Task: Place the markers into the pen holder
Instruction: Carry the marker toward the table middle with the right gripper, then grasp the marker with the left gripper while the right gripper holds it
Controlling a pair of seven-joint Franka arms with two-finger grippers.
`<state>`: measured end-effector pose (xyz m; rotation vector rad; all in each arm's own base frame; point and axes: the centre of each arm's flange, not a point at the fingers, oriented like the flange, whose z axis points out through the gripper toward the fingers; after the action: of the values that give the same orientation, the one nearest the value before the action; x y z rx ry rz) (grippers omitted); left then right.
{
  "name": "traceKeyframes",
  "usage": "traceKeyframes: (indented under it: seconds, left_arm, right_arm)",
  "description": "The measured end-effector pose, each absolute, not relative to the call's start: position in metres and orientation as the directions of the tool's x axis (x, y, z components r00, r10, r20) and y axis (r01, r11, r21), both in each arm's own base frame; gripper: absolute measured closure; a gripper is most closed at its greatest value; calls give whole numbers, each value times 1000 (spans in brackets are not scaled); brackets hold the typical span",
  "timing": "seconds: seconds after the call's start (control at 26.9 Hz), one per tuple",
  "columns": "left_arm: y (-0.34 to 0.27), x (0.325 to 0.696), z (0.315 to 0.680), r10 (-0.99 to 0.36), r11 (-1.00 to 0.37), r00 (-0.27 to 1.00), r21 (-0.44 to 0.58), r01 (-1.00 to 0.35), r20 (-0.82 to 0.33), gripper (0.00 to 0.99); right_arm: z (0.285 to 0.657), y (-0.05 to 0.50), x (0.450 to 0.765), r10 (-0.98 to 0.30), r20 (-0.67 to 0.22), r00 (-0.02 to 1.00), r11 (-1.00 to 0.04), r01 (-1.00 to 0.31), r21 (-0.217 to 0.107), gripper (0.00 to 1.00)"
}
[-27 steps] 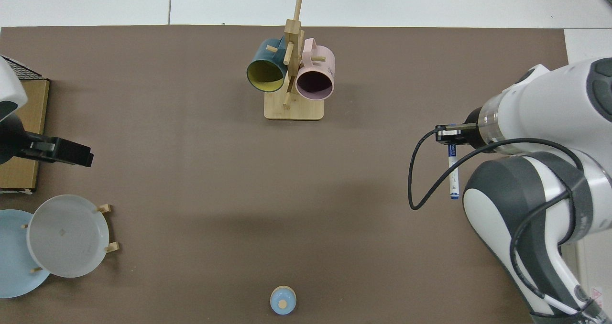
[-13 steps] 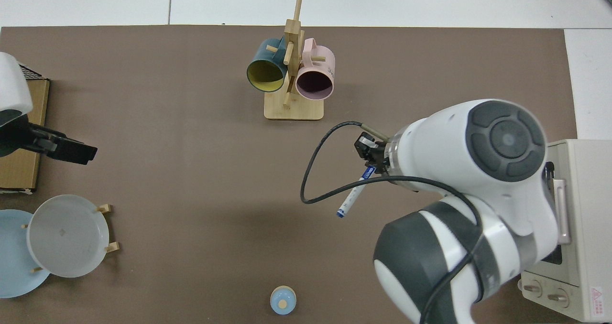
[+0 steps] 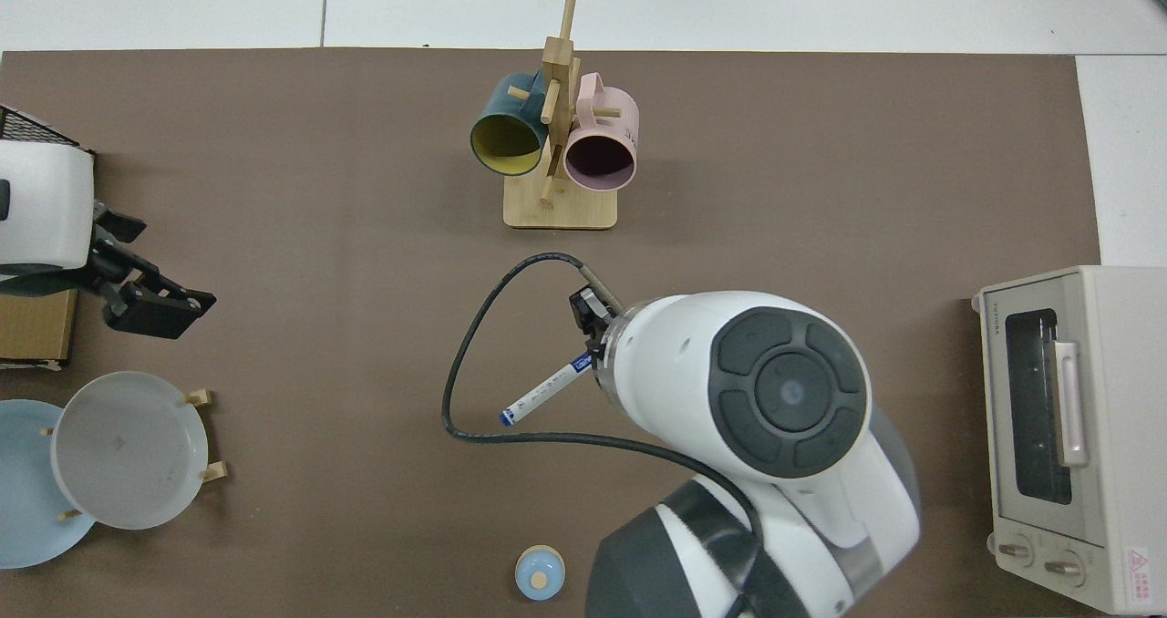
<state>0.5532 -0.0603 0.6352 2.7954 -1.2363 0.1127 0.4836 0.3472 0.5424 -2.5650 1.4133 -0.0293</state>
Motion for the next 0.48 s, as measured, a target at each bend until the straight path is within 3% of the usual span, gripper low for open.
traceKeyframes:
  seconds: [0.26,0.48]
  left_arm:
    - [-108,547,625,-851,-500,505,69,-863,142,13]
    - [-156,535,597,-877,-425,444,132,-895,182,13]
  right_arm:
    - [531,385,487,-906,-138,400,-374,-910,-181,828]
    - [528,410,497,-933,-176,315,-286,-943,-171,828]
